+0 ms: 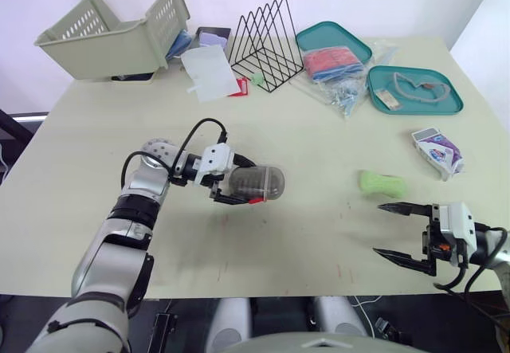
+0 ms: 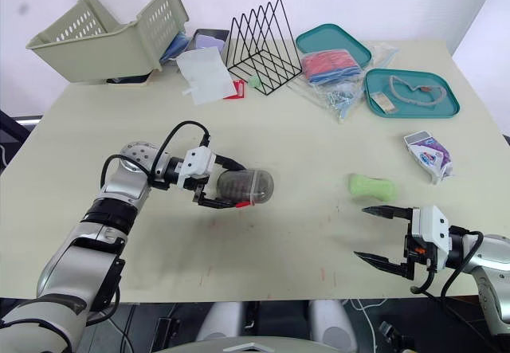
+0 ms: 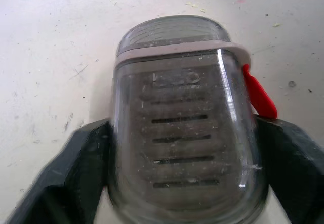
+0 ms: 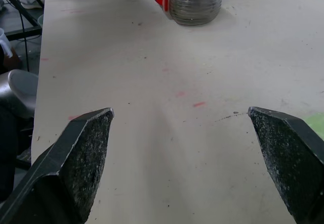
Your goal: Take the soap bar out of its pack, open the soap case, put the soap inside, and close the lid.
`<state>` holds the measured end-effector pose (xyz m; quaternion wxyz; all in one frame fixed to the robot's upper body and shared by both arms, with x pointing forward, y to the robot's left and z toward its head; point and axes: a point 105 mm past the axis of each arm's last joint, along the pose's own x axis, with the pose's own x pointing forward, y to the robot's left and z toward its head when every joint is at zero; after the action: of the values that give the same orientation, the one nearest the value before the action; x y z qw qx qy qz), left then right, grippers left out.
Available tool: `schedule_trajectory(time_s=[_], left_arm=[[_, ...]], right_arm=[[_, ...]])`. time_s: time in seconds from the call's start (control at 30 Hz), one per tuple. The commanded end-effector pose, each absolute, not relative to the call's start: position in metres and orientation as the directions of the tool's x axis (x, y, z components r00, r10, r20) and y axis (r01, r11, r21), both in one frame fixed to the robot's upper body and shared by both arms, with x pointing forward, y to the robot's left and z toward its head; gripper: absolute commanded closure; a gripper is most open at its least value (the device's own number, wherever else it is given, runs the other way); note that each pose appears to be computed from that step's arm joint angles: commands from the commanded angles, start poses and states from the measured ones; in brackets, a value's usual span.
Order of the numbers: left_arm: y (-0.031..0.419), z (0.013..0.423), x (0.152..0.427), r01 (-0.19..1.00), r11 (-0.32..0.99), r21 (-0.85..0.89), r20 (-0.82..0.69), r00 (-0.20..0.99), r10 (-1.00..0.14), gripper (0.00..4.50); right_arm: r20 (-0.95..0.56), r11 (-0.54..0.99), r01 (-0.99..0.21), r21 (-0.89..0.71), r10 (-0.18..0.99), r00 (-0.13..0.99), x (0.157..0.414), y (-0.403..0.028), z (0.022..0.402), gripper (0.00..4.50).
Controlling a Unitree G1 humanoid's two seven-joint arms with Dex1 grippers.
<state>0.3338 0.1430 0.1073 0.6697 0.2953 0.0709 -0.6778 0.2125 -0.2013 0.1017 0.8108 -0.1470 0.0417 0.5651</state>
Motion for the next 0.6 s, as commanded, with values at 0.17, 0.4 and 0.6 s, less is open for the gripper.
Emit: schedule_trajectory(time_s=[0.17, 0.4, 0.6], left_arm=[[0.142, 0.111, 0.336, 0.936, -0.105, 0.336, -0.498, 0.082, -0.863, 1.02], [0.132, 0.127, 0.336, 0.891, -0.097, 0.444, -0.418, 0.110, -0.902, 1.02], [0.099, 0.151, 0.320, 0.829, -0.095, 0.551, -0.275, 0.072, -0.959, 1.02]], right_arm=[[-0.238, 0.313, -0.924, -0.221, 0.901, 0.362, 0.211, -0.202, 0.108, 0.00], [-0.214, 0.301, -0.943, -0.145, 0.921, 0.326, 0.220, -0.186, 0.145, 0.00], [-0.226, 0.372, -0.888, 0.269, 0.921, 0.317, 0.233, -0.156, 0.173, 0.00]])
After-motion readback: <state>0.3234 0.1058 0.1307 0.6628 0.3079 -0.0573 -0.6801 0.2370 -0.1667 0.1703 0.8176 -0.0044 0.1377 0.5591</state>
